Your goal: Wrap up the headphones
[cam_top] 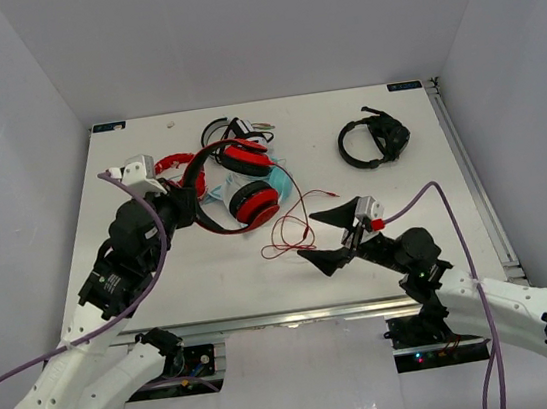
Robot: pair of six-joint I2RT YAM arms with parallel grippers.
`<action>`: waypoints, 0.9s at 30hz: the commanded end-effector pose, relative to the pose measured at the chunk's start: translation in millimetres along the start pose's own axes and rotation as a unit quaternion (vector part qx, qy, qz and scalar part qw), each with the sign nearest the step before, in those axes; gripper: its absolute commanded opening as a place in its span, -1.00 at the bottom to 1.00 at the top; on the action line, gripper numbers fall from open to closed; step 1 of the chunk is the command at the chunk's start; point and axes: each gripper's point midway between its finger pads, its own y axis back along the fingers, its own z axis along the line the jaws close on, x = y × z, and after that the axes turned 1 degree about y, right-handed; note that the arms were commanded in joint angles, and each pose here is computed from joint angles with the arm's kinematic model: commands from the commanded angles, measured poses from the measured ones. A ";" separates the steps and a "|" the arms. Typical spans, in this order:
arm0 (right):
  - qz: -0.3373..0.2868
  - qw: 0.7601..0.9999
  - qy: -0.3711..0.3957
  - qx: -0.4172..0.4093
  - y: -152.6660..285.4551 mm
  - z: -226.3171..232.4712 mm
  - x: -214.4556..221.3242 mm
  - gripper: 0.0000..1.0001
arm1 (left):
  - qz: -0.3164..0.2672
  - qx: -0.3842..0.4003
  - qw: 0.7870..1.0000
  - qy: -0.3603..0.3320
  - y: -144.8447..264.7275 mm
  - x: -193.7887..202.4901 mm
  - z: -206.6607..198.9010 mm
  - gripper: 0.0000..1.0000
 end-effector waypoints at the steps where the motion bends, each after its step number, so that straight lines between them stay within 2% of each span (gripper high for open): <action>1: -0.052 0.998 0.035 0.004 1.0 -0.9 -23.5 0.93 | -0.049 0.008 0.998 0.046 14.0 -35.0 -8.3 -1.00; 7: -0.059 0.997 0.049 0.016 4.5 -5.6 -20.6 0.91 | -0.045 0.024 0.997 0.055 16.0 -39.0 -16.5 -1.00; 15: -0.067 0.995 0.069 -0.021 -12.2 1.4 -21.0 0.91 | -0.040 0.061 0.995 0.072 22.2 -44.4 -32.3 -1.00; 24: -0.084 0.991 0.060 -0.081 -42.9 13.3 -20.2 1.00 | -0.063 0.099 0.989 0.088 45.5 -66.2 -42.4 -1.00; 26: -0.090 0.990 0.059 -0.095 -48.9 16.3 -19.5 0.95 | -0.068 0.106 0.988 0.091 49.9 -71.8 -45.1 -1.00; 27: -0.091 0.989 0.058 -0.099 -51.4 16.9 -18.3 0.86 | -0.071 0.107 0.987 0.093 51.4 -74.8 -45.9 -1.00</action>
